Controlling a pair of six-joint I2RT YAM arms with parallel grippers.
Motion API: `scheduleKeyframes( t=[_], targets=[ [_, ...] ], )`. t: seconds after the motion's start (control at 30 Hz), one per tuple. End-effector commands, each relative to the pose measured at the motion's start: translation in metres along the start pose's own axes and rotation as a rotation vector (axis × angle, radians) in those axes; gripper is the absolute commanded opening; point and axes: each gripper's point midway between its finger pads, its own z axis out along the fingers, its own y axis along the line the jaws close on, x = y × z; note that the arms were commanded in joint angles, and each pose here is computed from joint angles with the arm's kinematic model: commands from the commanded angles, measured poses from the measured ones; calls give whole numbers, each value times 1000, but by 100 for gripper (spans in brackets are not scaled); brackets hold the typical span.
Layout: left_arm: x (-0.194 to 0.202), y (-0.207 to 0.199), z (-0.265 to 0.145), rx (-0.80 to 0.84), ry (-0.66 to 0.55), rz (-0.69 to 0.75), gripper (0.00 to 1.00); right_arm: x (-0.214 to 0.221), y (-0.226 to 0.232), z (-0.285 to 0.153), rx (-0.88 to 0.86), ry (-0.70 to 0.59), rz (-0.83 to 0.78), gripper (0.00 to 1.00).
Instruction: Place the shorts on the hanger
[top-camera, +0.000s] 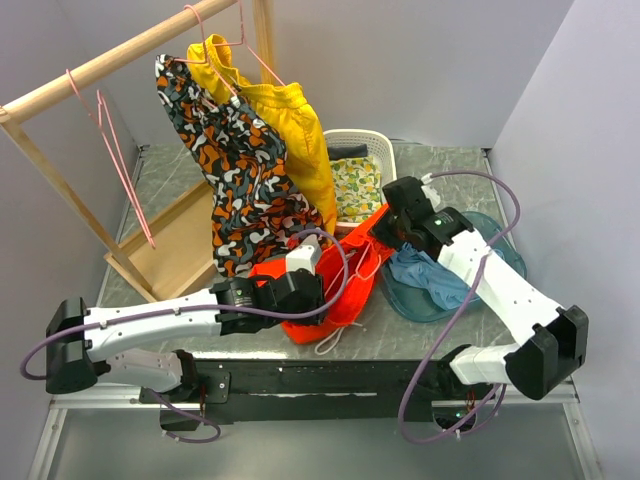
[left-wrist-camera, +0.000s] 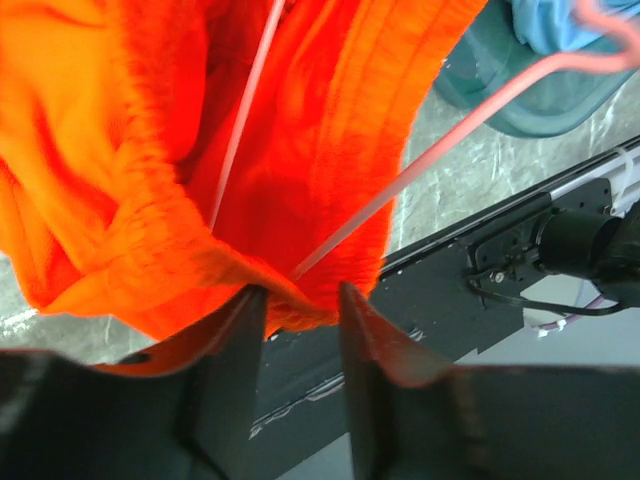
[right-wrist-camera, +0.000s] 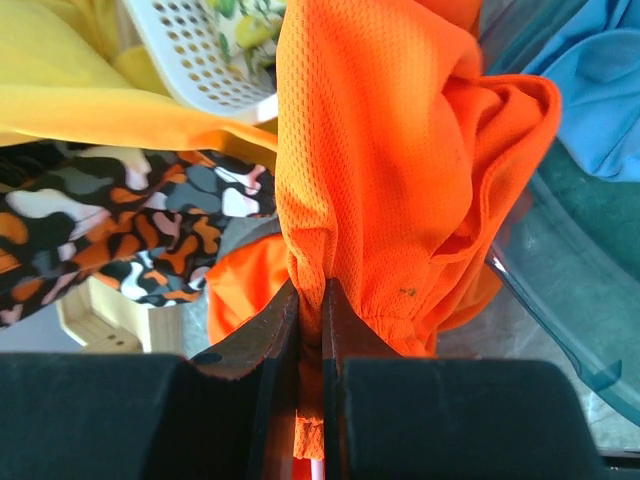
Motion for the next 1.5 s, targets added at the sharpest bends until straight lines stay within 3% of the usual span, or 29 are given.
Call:
scheduleKeyframes(
  t=[0.0, 0.3, 0.53, 0.87, 1.47],
  targets=[
    [-16, -14, -1, 55, -48, 36, 44, 12, 5, 14, -10, 46, -5, 0],
    [7, 3, 4, 51, -6, 74, 46, 19, -2, 33, 46, 72, -24, 0],
    [11, 3, -16, 63, -40, 96, 55, 21, -3, 41, 69, 87, -30, 0],
    [55, 34, -8, -116, 12, 168, 45, 21, -1, 42, 64, 93, -27, 0],
    [35, 29, 46, -264, -168, 280, 46, 27, 2, 35, 25, 108, -30, 0]
  ],
)
